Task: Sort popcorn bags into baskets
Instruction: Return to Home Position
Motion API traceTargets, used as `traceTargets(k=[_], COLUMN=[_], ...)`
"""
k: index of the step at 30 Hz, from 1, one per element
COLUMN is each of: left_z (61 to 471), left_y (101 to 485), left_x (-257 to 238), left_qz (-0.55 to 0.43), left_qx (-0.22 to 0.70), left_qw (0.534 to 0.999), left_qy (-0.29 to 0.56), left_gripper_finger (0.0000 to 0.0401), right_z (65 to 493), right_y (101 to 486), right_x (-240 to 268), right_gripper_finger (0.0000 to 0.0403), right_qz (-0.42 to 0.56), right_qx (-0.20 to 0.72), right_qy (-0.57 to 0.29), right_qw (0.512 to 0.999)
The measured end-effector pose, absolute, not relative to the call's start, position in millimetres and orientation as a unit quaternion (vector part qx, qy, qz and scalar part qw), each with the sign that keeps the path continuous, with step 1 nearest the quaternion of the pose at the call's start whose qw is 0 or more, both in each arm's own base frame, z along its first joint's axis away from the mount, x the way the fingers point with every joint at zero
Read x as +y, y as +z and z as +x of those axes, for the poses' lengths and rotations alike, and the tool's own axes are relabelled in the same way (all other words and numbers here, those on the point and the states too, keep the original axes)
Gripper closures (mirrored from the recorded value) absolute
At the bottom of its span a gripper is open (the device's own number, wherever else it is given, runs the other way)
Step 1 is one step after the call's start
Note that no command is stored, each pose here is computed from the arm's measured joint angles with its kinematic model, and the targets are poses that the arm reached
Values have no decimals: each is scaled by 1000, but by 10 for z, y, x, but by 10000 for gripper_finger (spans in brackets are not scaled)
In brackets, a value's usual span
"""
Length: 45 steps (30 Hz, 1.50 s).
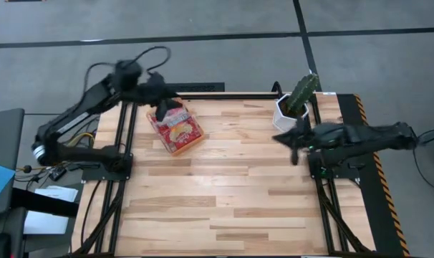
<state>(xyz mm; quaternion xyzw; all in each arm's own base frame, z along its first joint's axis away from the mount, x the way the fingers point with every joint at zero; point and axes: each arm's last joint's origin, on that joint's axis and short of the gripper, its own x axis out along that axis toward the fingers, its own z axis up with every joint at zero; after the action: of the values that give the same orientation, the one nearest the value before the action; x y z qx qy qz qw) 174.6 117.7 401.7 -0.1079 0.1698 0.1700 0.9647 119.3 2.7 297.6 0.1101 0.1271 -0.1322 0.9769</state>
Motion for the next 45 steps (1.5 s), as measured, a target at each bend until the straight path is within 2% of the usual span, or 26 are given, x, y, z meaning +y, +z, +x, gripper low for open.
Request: traceTargets(k=[5, 10, 19, 21, 26, 28, 35, 45], left_z=[1504, 1351, 1113, 1056, 985, 970, 981, 986], left_y=[3825, 3298, 2475, 2380, 2135, 2057, 1828, 1734], left_x=[861, 671, 476, 433, 337, 304, 158, 15], left_qz=[-97, -152, -215, -223, -232, -242, -265, -241], left_qx=[80, 14, -33, -48, -59, -66, -63, -28], left_qw=[971, 971, 945, 941, 938, 935, 935, 946], left_qy=[201, 185, 242, 249, 252, 252, 227, 215], left_gripper_finger=[176, 176, 176, 176, 176, 176, 176, 176], right_z=[627, 294, 620, 650, 686, 678, 688, 856], right_y=[3081, 2881, 2456, 2482, 2320, 2336, 2296, 1941], right_x=[-63, -88, -66, -66, -65, -65, -66, -56], right_gripper_finger=[377, 366, 377, 379, 375, 370, 365, 365], right_qz=[115, 126, 139, 156, 169, 176, 168, 188], right_qx=[24, -41, 45, 6, 15, -10, -12, -13], right_qy=[-155, -153, -160, -157, -160, -156, -158, -156], right_qw=[981, 979, 976, 975, 972, 972, 973, 970])
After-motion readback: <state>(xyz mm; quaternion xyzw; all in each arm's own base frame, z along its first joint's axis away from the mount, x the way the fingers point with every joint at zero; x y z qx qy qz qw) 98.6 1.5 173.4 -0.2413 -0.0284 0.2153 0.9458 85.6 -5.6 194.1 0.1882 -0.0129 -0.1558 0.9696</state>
